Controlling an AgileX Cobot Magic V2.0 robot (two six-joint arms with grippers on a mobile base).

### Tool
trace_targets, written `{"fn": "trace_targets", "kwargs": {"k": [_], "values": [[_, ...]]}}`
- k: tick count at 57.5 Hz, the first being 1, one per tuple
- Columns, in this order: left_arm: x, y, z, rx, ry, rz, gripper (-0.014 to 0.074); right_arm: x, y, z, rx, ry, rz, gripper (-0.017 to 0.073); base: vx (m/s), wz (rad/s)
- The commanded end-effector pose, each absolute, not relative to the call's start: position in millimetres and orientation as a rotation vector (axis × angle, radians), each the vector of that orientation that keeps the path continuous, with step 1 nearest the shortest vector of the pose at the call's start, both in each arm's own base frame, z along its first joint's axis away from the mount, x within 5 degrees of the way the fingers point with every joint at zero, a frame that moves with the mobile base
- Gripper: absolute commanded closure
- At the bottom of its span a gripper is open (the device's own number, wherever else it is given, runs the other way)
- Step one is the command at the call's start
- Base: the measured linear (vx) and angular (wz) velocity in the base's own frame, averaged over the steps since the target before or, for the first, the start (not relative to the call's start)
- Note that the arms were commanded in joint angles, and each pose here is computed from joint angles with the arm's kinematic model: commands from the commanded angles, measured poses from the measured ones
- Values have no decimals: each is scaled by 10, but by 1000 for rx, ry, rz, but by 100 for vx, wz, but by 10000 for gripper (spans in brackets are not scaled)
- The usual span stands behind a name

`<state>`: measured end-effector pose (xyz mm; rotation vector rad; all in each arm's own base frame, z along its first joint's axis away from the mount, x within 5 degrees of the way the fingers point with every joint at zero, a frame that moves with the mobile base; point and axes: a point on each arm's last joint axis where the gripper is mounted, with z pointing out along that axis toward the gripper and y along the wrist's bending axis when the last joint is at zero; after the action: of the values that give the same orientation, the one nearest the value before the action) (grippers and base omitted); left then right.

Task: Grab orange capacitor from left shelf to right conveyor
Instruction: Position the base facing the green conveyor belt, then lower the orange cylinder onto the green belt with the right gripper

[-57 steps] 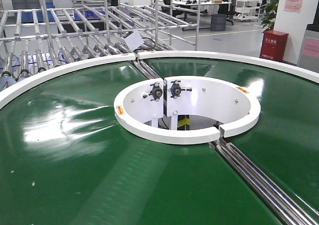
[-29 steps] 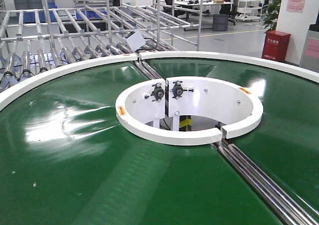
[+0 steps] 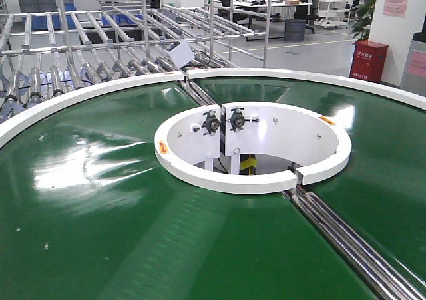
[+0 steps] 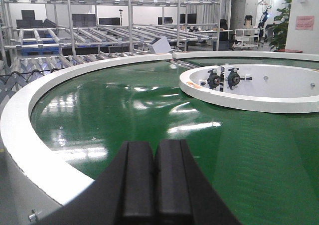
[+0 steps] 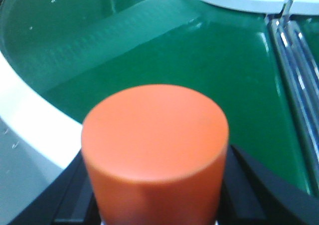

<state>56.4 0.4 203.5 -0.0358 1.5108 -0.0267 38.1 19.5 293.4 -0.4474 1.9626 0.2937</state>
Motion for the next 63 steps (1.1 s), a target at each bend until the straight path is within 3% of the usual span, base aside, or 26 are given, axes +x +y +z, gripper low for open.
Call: {"fn": "trace_targets", "kwargs": {"k": [1, 6, 15, 35, 47, 63], "values": [[563, 4, 2006, -37, 1450, -36, 600, 495, 189, 3140, -354, 1826, 277, 289, 0, 0], [563, 4, 2006, -37, 1450, -36, 600, 668, 207, 3166, -300, 1842, 227, 289, 0, 0], [563, 4, 2006, -37, 1450, -36, 600, 1092, 351, 3241, -325, 1873, 136, 289, 0, 0], [563, 4, 2006, -37, 1450, -36, 600, 2075, 944, 3108, -509, 1754, 227, 289, 0, 0], [563, 4, 2006, -37, 1450, -36, 600, 2718, 844, 2934, -335, 1884, 200, 289, 0, 0], [563, 4, 2006, -37, 1450, -36, 600, 3120, 1036, 2692, -405, 1804, 263, 258, 0, 0]]}}
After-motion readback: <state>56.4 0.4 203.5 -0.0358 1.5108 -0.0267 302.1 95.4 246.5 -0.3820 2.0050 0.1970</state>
